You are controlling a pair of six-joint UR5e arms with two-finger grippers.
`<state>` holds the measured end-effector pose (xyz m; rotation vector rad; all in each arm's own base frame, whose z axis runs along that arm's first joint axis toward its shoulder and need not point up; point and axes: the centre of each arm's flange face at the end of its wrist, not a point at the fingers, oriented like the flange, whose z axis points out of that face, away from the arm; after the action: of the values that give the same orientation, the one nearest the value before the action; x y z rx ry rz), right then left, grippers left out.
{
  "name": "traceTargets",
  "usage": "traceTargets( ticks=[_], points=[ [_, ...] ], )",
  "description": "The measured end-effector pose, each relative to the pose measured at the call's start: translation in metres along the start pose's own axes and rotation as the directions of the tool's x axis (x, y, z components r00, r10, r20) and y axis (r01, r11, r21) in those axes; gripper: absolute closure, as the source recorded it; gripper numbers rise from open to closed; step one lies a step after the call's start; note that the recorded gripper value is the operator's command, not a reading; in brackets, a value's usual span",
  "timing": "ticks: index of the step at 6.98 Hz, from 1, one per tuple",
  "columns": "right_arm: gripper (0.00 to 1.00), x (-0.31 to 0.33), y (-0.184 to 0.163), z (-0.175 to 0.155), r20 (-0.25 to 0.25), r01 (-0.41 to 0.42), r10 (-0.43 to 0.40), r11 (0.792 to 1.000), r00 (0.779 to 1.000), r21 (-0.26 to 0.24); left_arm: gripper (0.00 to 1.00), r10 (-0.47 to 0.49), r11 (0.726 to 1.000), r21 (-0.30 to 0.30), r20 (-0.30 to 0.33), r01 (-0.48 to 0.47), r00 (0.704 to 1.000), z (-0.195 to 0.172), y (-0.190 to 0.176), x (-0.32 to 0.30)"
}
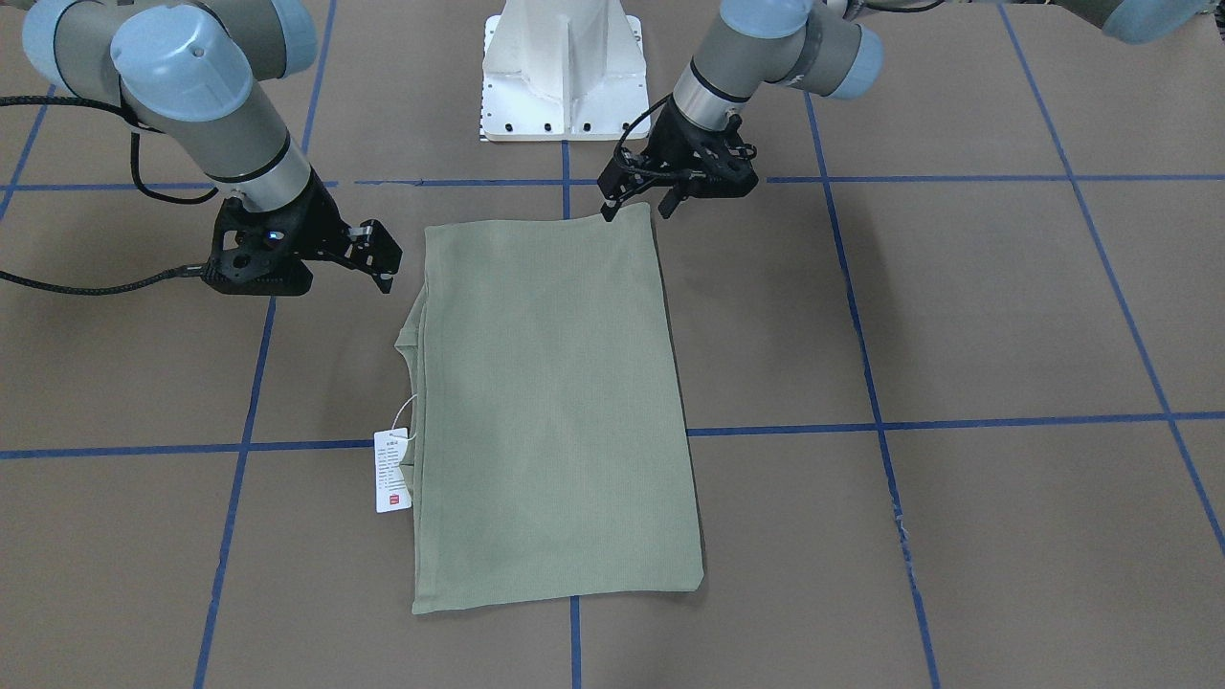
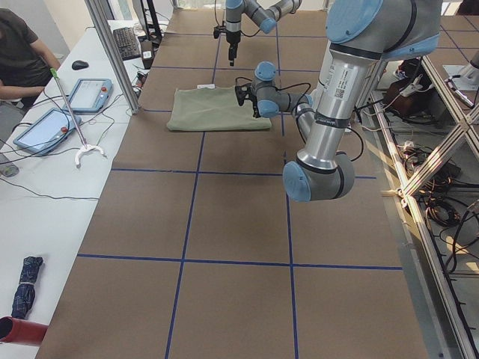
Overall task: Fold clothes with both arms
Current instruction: 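Move the left gripper to the near corner while the right reaches the side edge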
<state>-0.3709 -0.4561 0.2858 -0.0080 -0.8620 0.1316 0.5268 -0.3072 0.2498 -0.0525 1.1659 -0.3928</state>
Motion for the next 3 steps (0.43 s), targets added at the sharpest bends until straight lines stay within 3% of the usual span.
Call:
traceTargets(
  ticks=[3],
  points=[
    [0.00,-0.002,0.016,0.006,-0.007,0.008,-0.008,1.000,1.000,-0.001,0.08,-0.010,0.999,0.035,0.093,0.007,0.996,0.034,0.025,-0.016]
  ],
)
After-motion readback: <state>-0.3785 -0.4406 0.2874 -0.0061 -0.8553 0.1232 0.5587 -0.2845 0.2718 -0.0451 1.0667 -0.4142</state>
